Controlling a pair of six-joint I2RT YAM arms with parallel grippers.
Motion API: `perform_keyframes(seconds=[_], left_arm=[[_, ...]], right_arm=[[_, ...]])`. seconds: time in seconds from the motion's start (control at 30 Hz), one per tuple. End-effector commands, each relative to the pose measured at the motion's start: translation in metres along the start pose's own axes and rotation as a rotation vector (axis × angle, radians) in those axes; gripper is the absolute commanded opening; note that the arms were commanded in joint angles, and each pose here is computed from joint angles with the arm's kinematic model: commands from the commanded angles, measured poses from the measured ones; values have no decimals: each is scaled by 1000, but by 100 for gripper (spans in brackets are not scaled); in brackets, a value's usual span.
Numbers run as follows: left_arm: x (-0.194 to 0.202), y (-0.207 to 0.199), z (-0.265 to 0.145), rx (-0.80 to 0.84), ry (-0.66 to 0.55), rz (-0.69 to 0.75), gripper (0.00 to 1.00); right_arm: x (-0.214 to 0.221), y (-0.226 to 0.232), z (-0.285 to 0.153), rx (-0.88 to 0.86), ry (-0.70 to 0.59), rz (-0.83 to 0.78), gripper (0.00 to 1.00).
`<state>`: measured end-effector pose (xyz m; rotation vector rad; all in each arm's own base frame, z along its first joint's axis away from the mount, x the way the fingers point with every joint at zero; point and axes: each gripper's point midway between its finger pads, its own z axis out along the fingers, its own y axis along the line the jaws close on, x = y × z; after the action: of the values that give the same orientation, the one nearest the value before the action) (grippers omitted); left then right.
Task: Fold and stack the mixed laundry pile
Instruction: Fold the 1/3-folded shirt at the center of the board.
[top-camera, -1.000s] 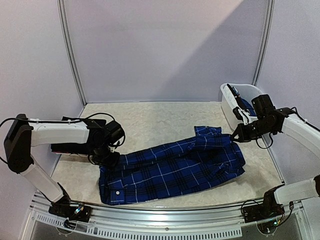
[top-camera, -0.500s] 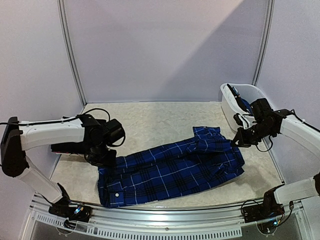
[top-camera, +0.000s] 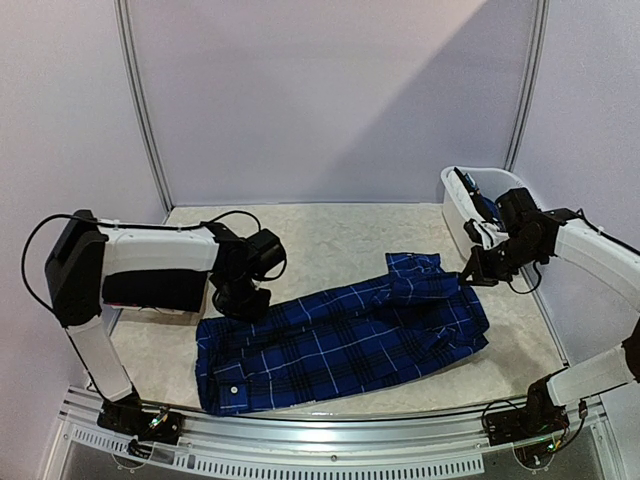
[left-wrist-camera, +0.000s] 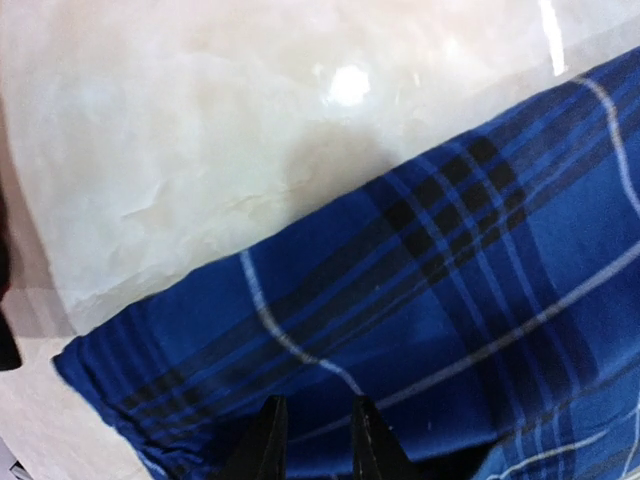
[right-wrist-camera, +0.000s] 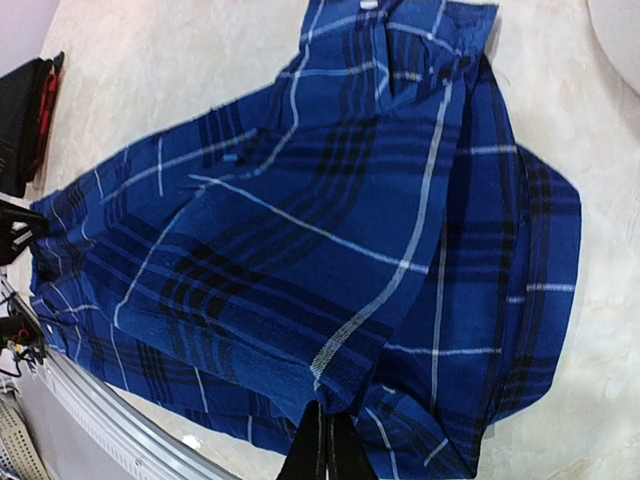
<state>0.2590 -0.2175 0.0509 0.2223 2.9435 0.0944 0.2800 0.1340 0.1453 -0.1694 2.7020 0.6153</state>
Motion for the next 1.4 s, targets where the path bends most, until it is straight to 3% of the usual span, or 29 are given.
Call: perform_keyframes(seconds=[0.0, 0.23, 0.4, 0.57, 0.73, 0.87, 0.93, 1.0, 1.17, 1.37], left_arm=[[-2, -11, 17, 37, 20, 22, 22], [14, -8, 38, 34, 75, 18, 20], [10, -8, 27, 54, 43, -1, 21], [1, -8, 11, 67, 5, -2, 22], [-4, -6, -3, 69, -26, 7, 23], [-5, -5, -4, 66, -29, 18, 24], [-6, -7, -3, 68, -28, 25, 24], [-9, -9, -3, 72, -29, 33, 24], [-18, -17, -4, 85, -35, 50, 25], [-27, -23, -10, 97, -47, 71, 25]], right_arm=[[-21, 18, -1, -51, -37, 15, 0], [-44, 75, 7, -107, -72, -146, 0], [-51, 116, 33, -145, -30, -269, 0], [-16, 156, 67, -228, 99, -493, 5], [39, 134, 81, -219, 312, -551, 16], [70, 108, 72, -136, 462, -506, 29], [74, 102, 66, -110, 475, -454, 39], [64, 103, 59, -109, 426, -381, 50], [-1, 95, 20, -129, 151, -99, 81], [-56, 38, 9, -16, 19, 175, 89]])
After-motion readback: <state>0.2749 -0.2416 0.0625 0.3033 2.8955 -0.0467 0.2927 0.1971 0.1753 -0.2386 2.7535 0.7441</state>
